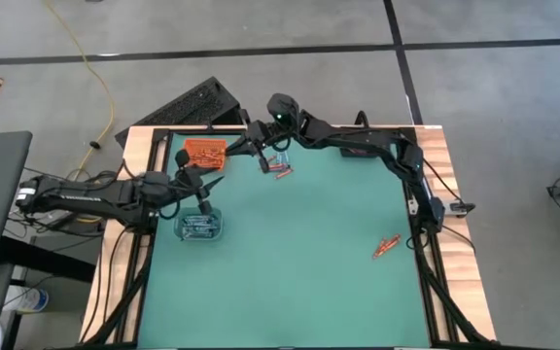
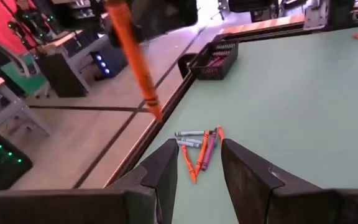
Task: Sort crayons
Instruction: Put the orange crayon into the orange basket
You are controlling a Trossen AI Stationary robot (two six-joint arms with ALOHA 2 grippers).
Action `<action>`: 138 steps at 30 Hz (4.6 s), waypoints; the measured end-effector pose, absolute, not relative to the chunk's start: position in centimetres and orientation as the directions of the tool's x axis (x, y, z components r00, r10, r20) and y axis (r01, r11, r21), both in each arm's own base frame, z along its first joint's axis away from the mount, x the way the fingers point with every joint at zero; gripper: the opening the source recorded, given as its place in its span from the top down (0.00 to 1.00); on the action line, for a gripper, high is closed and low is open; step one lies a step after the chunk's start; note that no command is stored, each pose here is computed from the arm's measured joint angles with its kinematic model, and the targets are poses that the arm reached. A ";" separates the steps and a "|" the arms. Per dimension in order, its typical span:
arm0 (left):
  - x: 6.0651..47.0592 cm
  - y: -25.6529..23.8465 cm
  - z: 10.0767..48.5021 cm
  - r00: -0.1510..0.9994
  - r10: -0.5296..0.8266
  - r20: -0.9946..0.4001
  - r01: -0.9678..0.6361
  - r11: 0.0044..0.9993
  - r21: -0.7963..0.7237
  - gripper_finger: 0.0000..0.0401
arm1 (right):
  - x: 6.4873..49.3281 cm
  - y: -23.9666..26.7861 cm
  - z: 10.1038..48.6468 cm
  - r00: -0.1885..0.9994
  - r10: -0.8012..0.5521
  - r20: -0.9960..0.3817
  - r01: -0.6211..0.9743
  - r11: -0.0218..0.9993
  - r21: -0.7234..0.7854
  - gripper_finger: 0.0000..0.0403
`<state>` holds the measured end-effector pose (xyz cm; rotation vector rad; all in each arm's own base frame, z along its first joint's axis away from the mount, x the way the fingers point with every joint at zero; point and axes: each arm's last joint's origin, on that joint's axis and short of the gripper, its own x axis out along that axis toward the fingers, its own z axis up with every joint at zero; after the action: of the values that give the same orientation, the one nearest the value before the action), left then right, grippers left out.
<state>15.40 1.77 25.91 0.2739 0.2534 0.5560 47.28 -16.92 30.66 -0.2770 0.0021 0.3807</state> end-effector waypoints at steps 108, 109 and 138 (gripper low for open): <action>14.3 17.3 20.7 0.302 0.634 -0.712 -0.491 0.744 0.454 1.00 | 42.1 -0.7 23.7 0.194 0.167 -0.967 -0.384 0.920 0.082 0.59; 14.3 17.3 20.6 0.299 0.631 -0.716 -0.486 0.746 0.454 1.00 | 42.0 -0.5 23.7 0.186 0.169 -0.968 -0.382 0.920 0.087 0.59; 13.5 17.4 20.3 0.292 0.583 -0.758 -0.390 0.796 0.462 0.98 | 40.7 7.3 23.6 0.094 0.117 -0.989 -0.359 0.930 0.076 0.59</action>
<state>13.50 17.41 20.25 0.2026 1.0970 0.6548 40.71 7.29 23.59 -0.2031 1.4367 0.3564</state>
